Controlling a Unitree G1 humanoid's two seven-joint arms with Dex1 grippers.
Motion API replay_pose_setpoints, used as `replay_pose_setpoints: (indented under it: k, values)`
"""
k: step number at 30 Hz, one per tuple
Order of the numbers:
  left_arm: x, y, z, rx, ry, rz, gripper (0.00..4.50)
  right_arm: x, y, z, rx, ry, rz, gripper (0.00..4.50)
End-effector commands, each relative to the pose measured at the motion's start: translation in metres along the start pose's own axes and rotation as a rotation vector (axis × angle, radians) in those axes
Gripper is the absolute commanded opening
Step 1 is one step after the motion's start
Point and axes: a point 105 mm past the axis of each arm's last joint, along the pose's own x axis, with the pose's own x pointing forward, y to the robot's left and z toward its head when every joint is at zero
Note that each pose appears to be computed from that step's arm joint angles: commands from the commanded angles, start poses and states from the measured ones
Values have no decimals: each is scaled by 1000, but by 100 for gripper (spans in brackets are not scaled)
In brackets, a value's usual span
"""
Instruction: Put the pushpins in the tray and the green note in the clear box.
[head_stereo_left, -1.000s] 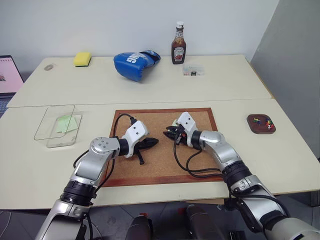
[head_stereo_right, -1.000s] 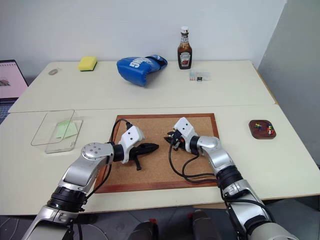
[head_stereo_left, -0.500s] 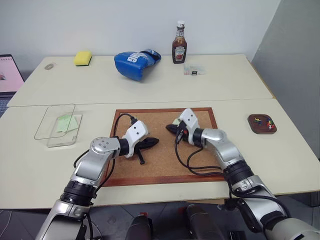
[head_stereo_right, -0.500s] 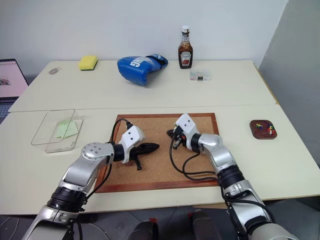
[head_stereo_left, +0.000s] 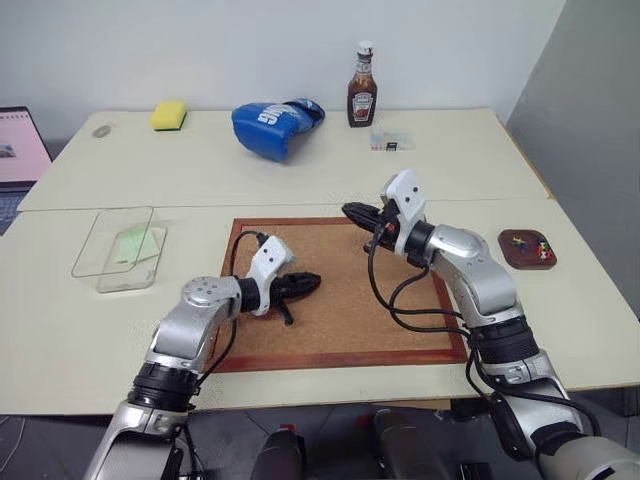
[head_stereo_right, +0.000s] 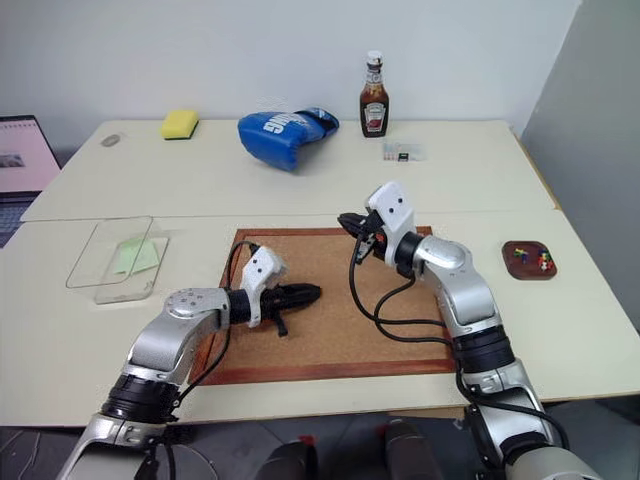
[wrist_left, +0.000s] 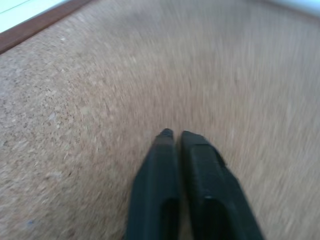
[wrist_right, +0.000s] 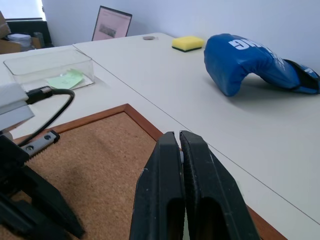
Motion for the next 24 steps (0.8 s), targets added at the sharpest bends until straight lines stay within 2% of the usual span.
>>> replay_pose_setpoints:
  k: [1, 8, 10, 12, 13, 15, 18, 24]
  values:
    - [-9, 5, 41, -129, -159, -9, 130, -12, 11, 21, -99, -39, 76, 0]
    - [-14, 9, 55, -301, -260, -6, 272, -31, 25, 21, -297, 1, 192, 0]
    - [-12, 10, 54, -279, -251, 15, 309, -37, 31, 21, -373, -2, 236, 0]
    - [-6, 12, 47, -8, -165, 113, 343, -43, 36, 22, -365, -15, 271, 0]
    - [-4, 9, 53, 140, -164, 134, 364, -45, 37, 23, -339, -21, 281, 0]
    - [-2, 3, 61, 316, -177, 139, 409, -48, 37, 25, -309, -29, 292, 0]
    - [-2, -8, 73, 574, -207, 109, 421, -50, 35, 27, -245, -31, 303, 0]
    - [-6, -25, 87, 784, -298, 34, 421, -55, 40, 29, -118, -20, 349, 0]
